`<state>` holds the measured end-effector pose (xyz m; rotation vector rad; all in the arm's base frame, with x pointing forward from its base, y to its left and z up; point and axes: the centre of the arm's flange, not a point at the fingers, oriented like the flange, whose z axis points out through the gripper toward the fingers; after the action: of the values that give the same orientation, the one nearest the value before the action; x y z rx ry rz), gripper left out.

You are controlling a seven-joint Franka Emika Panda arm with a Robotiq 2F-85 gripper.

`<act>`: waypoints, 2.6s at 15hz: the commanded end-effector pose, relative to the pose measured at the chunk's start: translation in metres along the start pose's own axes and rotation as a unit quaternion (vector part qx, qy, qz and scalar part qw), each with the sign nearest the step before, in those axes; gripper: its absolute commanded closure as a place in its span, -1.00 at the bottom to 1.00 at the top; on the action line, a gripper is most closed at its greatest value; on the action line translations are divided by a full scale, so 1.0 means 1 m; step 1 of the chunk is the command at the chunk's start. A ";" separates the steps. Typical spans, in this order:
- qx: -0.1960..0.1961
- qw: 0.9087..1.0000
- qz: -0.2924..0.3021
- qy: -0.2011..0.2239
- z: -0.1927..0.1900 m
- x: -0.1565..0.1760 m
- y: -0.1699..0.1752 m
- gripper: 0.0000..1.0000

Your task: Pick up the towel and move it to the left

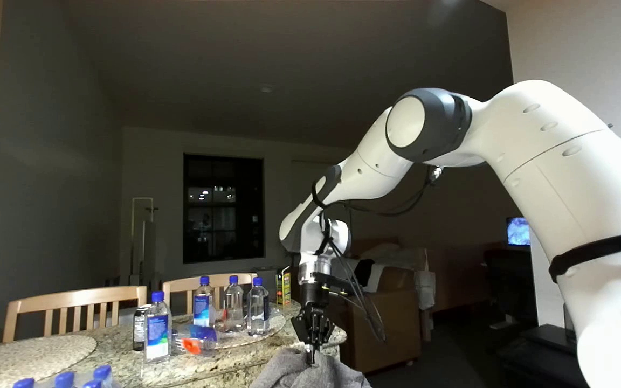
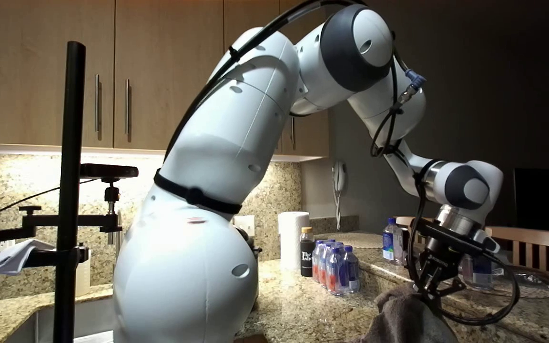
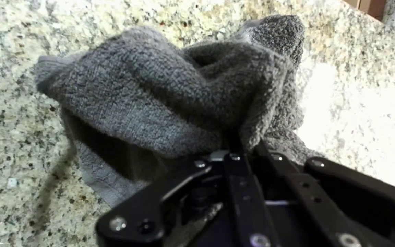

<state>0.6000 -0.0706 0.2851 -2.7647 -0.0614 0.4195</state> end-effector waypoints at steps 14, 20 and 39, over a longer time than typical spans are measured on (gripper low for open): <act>0.011 0.996 -0.080 0.034 -0.060 -0.039 -0.017 0.04; 0.015 0.998 -0.059 0.018 -0.004 -0.034 0.008 -0.70; 0.036 0.995 -0.029 0.086 0.052 -0.005 0.018 0.53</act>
<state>0.5846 -0.0614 0.2364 -2.7718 -0.0962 0.1384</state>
